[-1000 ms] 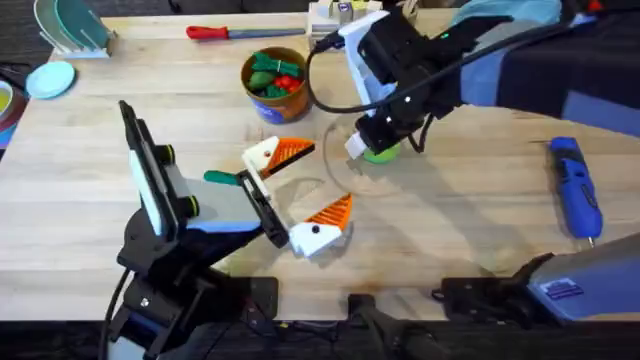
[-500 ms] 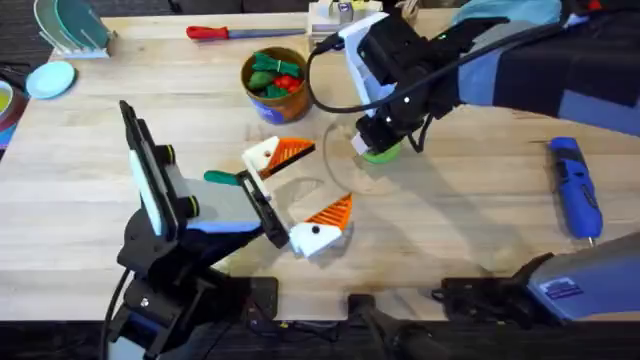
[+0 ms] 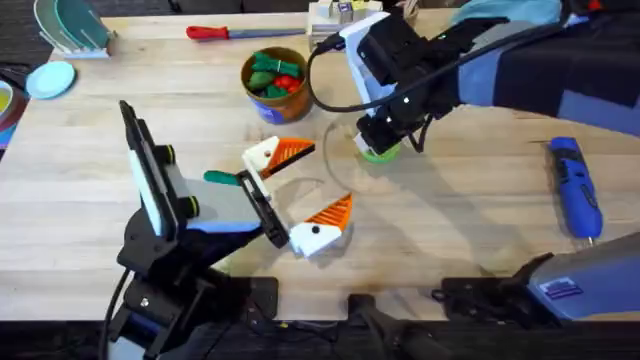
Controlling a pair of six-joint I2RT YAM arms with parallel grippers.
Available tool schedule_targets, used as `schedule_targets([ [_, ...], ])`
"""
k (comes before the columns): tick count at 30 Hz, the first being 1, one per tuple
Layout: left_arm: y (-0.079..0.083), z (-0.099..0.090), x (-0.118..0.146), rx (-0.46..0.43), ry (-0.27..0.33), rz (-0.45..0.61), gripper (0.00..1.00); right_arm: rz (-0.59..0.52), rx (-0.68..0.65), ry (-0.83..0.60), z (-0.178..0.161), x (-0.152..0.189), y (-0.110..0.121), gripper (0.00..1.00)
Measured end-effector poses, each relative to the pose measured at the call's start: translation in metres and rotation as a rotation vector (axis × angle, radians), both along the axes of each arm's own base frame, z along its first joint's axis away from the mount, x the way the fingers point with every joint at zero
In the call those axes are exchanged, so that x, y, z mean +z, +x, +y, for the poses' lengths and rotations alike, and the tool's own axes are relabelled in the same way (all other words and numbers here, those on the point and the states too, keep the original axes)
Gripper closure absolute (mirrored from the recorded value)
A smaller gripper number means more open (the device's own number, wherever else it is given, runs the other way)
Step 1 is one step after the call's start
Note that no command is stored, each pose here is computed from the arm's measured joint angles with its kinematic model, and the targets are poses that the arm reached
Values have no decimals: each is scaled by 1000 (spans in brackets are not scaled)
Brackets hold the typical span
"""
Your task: Pick up the gripper from the table and insert it into the empty holder that is missing its gripper. Then pick up a screw, insert it into the mounting hole, and use the screwdriver to tighten it. Finally, clean up the table by picking up the vegetable and placing it into the bucket.
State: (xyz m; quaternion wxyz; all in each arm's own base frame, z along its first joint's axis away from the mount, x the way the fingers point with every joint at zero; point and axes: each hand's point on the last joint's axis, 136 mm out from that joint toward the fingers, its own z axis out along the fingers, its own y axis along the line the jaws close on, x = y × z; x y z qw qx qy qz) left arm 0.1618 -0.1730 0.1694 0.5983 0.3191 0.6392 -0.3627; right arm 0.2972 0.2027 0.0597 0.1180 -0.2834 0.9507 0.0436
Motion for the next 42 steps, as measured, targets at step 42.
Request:
schedule_targets([
  [42,0,0,0,0,3,-5,8,-35,439,347,149,193,-91,995],
])
